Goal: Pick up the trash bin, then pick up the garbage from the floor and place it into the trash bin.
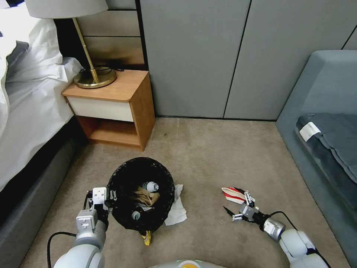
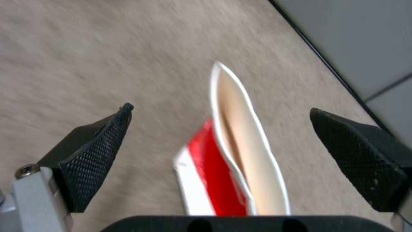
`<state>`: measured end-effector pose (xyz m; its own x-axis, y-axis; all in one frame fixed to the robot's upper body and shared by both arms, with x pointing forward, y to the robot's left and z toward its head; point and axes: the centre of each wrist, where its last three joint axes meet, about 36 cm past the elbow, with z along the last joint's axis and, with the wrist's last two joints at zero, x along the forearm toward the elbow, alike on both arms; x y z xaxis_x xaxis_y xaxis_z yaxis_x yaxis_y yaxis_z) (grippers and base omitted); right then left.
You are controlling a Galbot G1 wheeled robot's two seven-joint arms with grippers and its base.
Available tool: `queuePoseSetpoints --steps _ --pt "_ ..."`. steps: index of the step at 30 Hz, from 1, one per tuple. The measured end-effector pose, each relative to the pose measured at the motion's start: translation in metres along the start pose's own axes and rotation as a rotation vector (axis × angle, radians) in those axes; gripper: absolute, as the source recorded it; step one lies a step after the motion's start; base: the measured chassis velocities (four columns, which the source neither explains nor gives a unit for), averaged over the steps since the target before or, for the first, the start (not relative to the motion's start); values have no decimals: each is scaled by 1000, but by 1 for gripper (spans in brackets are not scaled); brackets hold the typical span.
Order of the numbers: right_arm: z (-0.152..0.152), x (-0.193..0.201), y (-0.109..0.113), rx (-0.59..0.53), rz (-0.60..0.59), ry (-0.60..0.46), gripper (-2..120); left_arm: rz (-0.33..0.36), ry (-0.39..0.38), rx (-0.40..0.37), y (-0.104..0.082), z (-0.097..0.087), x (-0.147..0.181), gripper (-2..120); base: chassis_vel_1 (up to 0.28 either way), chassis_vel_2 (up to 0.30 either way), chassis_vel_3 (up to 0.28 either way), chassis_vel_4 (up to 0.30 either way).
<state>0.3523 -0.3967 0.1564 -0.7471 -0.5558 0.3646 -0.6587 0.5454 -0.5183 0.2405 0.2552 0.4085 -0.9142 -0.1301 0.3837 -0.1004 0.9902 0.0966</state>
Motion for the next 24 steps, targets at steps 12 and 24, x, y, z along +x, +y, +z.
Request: queuePoseSetpoints --steps 12,24 --pt "36 -17 -10 -75 84 111 100 -3 0 -7 1 -1 5 1 0 0 0 0" --pt "44 -27 8 -176 102 120 68 -7 -5 -9 0 -2 4 1 0 0 0 0"
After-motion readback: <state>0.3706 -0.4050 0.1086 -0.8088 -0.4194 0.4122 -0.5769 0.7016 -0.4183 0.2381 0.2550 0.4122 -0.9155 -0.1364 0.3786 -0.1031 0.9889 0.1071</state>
